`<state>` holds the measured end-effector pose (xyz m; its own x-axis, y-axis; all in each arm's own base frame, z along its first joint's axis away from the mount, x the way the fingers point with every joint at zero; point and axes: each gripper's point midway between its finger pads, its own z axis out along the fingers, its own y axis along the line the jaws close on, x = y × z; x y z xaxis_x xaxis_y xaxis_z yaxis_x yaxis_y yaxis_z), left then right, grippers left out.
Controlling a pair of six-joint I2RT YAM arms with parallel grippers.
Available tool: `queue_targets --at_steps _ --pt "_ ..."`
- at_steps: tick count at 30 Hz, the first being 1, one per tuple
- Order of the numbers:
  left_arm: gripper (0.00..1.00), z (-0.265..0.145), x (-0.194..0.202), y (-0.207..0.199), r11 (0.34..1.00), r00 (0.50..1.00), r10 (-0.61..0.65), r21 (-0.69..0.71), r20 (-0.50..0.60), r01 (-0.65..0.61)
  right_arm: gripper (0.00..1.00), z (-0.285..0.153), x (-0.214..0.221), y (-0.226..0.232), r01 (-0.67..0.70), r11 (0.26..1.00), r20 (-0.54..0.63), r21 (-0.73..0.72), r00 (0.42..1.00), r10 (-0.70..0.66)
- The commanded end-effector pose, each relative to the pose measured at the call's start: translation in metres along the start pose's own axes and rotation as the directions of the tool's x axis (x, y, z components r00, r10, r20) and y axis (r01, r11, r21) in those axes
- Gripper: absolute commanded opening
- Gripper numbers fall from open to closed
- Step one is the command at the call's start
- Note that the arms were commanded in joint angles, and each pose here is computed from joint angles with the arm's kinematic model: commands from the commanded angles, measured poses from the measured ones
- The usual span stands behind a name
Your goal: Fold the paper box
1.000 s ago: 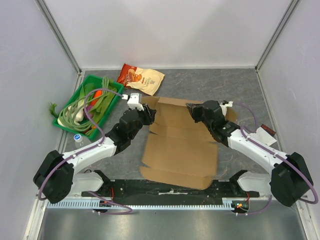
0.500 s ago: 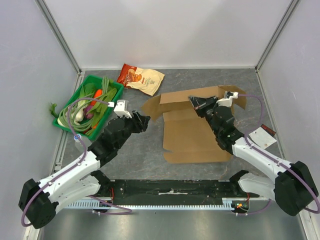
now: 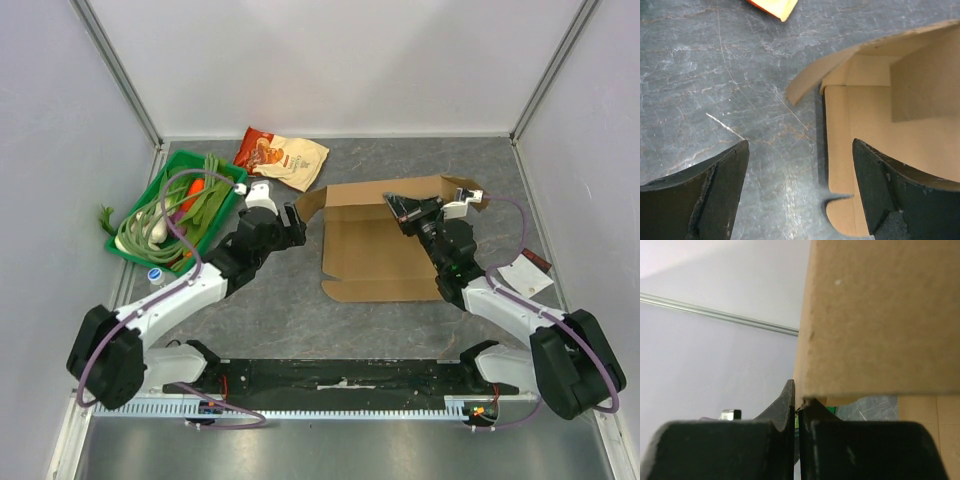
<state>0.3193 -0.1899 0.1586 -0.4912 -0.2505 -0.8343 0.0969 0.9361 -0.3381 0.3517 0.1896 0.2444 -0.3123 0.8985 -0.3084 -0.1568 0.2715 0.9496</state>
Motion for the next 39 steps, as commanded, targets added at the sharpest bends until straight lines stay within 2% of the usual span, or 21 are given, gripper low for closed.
queue_targets --at_steps 1,5,11,14,15,17,18,20,21,27,31,34,37,39 --pt "0.90 0.025 -0.031 -0.001 0.998 0.994 0.061 -0.040 0.092 -0.057 0.00 0.004 -0.004 0.020 -0.094 0.993 -0.028 -0.068 0.995 0.092" --pt "0.88 0.049 -0.042 -0.008 0.988 0.984 0.153 -0.048 0.086 -0.149 0.00 0.006 -0.003 0.019 -0.168 0.984 -0.068 -0.060 0.984 0.164" --pt "0.74 0.071 -0.038 -0.010 0.974 0.972 0.223 -0.053 0.070 -0.220 0.00 0.005 -0.006 0.013 -0.173 0.983 -0.081 -0.060 0.982 0.168" --pt "0.51 0.077 -0.036 -0.008 0.969 0.970 0.240 -0.069 0.040 -0.237 0.00 0.005 -0.008 0.012 -0.170 0.983 -0.084 -0.062 0.983 0.165" --pt "0.38 0.077 -0.035 -0.010 0.969 0.970 0.240 -0.062 0.032 -0.238 0.00 0.005 -0.007 0.011 -0.169 0.984 -0.090 -0.062 0.982 0.163" --pt "0.24 0.076 -0.034 -0.014 0.970 0.971 0.239 -0.041 0.017 -0.238 0.00 0.005 -0.007 0.010 -0.157 0.986 -0.087 -0.059 0.985 0.152" --pt "0.12 0.076 -0.032 -0.018 0.972 0.972 0.234 -0.020 0.002 -0.234 0.00 0.005 -0.006 0.008 -0.156 0.986 -0.089 -0.052 0.985 0.151" --pt "0.07 0.073 -0.035 -0.026 0.982 0.982 0.191 0.000 -0.015 -0.191 0.00 0.005 -0.006 0.005 -0.156 0.987 -0.089 -0.043 0.984 0.152" --pt "0.02 0.069 -0.028 -0.028 0.984 0.983 0.176 0.017 -0.059 -0.176 0.00 0.005 -0.005 0.002 -0.156 0.987 -0.092 -0.029 0.984 0.153" --pt "0.02 0.053 -0.030 -0.059 0.991 0.992 -0.001 0.136 -0.126 0.019 0.00 0.009 -0.006 -0.005 -0.147 0.989 -0.083 0.032 0.985 0.149" --pt "0.02 0.050 -0.036 -0.065 0.981 0.989 -0.040 0.183 -0.144 0.066 0.00 0.016 -0.010 -0.002 -0.136 0.989 -0.071 0.055 0.988 0.140" --pt "0.02 0.048 -0.040 -0.061 0.981 0.989 -0.054 0.179 -0.139 0.079 0.00 0.020 -0.008 -0.015 -0.123 0.984 -0.074 0.128 0.988 0.133" --pt "0.02 0.043 -0.040 -0.061 0.956 0.978 -0.106 0.251 -0.178 0.149 0.00 0.025 -0.012 -0.022 -0.112 0.978 -0.054 0.174 0.991 0.122" --pt "0.02 0.039 -0.037 -0.064 0.941 0.969 -0.132 0.281 -0.211 0.190 0.00 0.024 -0.010 -0.043 -0.074 0.957 -0.056 0.279 0.994 0.093"
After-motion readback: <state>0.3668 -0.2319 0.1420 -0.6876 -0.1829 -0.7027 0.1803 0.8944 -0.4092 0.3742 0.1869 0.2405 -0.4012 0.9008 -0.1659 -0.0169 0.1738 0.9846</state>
